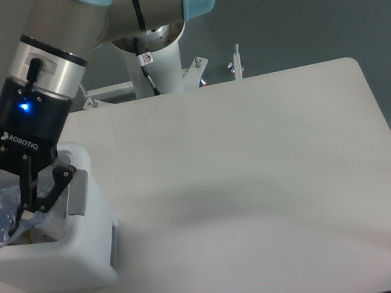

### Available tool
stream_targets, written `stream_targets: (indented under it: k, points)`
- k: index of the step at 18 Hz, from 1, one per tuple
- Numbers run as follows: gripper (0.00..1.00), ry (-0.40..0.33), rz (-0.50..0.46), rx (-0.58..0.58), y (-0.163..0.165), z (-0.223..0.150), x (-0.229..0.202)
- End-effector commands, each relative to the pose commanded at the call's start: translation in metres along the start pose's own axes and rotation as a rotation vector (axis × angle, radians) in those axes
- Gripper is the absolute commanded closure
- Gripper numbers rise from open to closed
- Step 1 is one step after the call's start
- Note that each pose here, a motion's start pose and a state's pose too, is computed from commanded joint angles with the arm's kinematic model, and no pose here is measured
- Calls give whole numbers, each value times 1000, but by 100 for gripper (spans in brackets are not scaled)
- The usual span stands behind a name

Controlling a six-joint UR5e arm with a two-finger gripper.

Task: Place the trash in the trash can
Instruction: 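Open the gripper to release the bottle into the bin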

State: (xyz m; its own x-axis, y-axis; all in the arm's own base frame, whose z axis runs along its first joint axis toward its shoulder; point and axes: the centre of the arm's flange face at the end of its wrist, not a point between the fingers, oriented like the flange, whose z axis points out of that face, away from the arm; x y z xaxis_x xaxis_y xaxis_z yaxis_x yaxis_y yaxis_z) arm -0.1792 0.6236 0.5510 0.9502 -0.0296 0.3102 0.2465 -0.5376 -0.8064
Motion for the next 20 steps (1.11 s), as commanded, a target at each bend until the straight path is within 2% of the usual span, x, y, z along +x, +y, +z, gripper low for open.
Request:
stream_targets:
  k: [2, 3, 4, 5, 14, 20]
  points:
    - [41, 1, 14, -11, 6, 3, -2]
    - [33, 2, 16, -14, 8, 4, -2]
    - [13, 2, 20, -17, 9, 5, -3]
    - [0, 1, 24, -16, 9, 5, -3]
    - [0, -14, 8, -19, 12, 4, -18]
    - [0, -139, -86, 13, 16, -42, -109]
